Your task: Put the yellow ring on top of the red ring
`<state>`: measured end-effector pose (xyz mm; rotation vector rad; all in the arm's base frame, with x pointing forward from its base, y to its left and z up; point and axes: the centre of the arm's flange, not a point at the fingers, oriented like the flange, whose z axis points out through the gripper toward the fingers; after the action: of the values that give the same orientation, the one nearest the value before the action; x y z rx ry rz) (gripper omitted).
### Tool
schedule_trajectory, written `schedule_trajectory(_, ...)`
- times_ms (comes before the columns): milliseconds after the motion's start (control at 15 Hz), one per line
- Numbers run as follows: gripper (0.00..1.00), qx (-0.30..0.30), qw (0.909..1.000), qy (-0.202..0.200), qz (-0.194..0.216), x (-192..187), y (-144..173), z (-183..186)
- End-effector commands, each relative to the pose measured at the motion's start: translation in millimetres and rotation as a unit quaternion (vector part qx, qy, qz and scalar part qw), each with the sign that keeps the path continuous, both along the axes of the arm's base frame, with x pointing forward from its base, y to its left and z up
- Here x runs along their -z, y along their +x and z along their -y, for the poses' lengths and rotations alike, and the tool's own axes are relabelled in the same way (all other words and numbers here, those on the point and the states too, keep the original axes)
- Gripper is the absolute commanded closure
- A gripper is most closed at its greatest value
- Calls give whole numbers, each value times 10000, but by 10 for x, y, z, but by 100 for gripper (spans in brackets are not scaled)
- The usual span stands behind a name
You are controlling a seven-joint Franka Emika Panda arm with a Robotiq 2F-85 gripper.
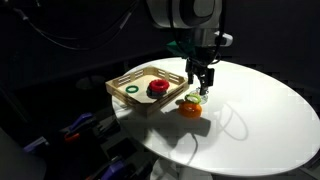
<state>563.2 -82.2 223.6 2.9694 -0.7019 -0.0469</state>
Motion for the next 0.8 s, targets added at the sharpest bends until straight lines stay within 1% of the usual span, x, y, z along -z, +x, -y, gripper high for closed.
schedule_trajectory(0,0,-71,9999,-82,-33,127,-20,-15)
schedule_trajectory(733,0,-90,9994,-204,-265,396,-63,-43)
